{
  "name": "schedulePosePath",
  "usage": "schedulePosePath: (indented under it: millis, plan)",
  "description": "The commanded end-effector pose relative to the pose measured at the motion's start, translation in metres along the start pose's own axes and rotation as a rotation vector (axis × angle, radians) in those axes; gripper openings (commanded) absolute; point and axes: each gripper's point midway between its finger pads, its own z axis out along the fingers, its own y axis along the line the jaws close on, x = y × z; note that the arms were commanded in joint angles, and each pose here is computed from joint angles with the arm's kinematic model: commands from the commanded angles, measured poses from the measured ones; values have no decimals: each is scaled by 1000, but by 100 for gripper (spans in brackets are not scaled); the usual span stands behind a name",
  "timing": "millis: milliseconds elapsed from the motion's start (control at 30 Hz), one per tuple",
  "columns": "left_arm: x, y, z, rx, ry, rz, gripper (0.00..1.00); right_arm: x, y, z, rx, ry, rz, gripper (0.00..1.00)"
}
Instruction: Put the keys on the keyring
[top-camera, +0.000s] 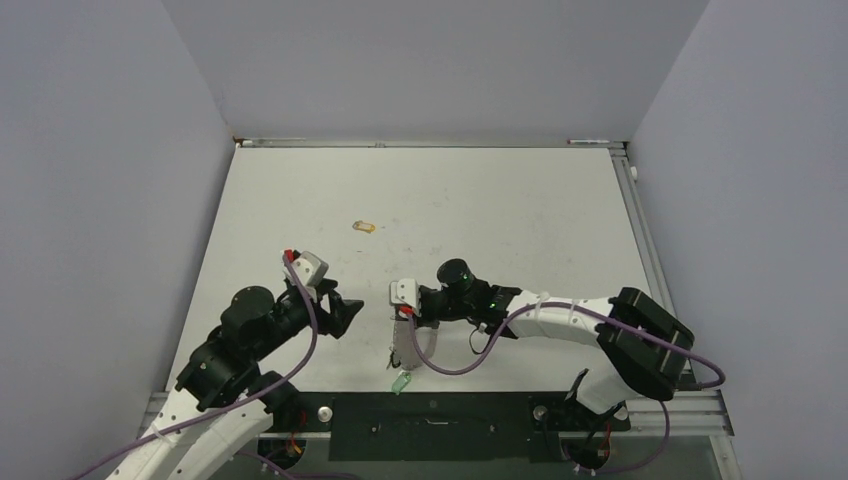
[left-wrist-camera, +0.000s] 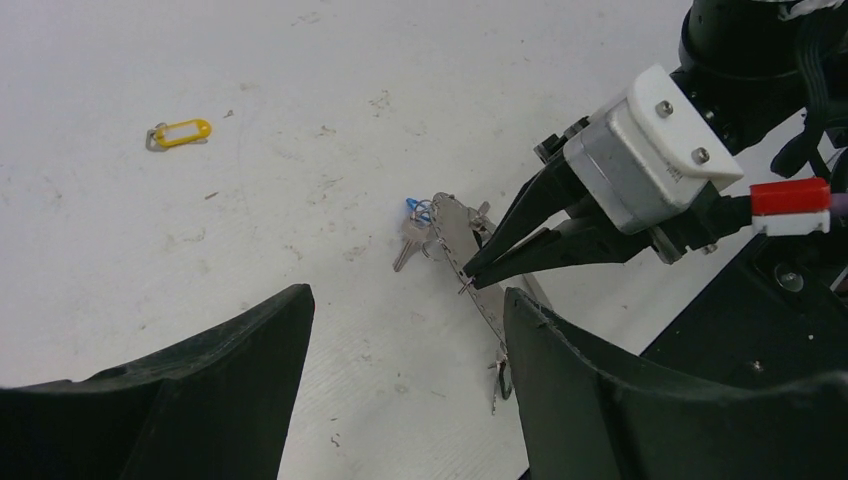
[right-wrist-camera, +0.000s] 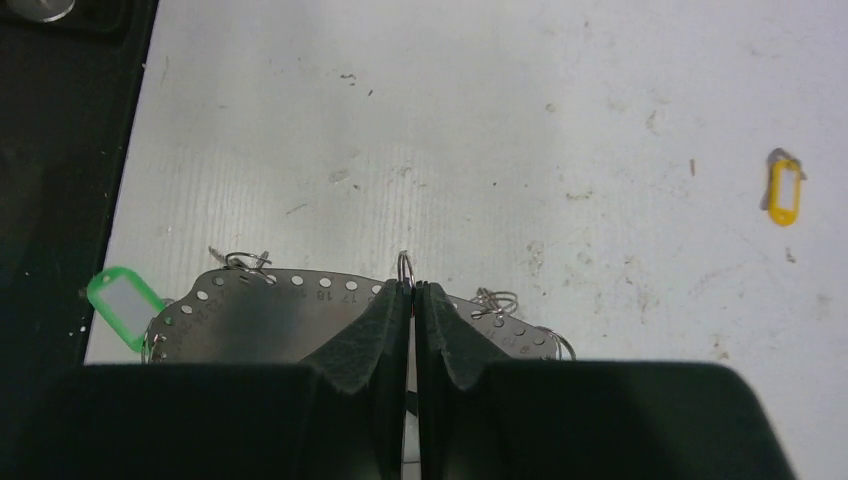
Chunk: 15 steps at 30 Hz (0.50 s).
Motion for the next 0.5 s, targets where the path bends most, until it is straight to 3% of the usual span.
schedulePosePath:
  millis: [0,200,467]
  plan:
    - [-27,-16,-6,88,-111,25,67,-40,-8,-15,71,-89,-45,5]
    - [-36,-39,-13,215,-150,49,70,-70,2,-35,94,-111,-58,5]
    - [-46,-90,-23,523,-178,92,61,-112,7,-67,158,-156,-71,5]
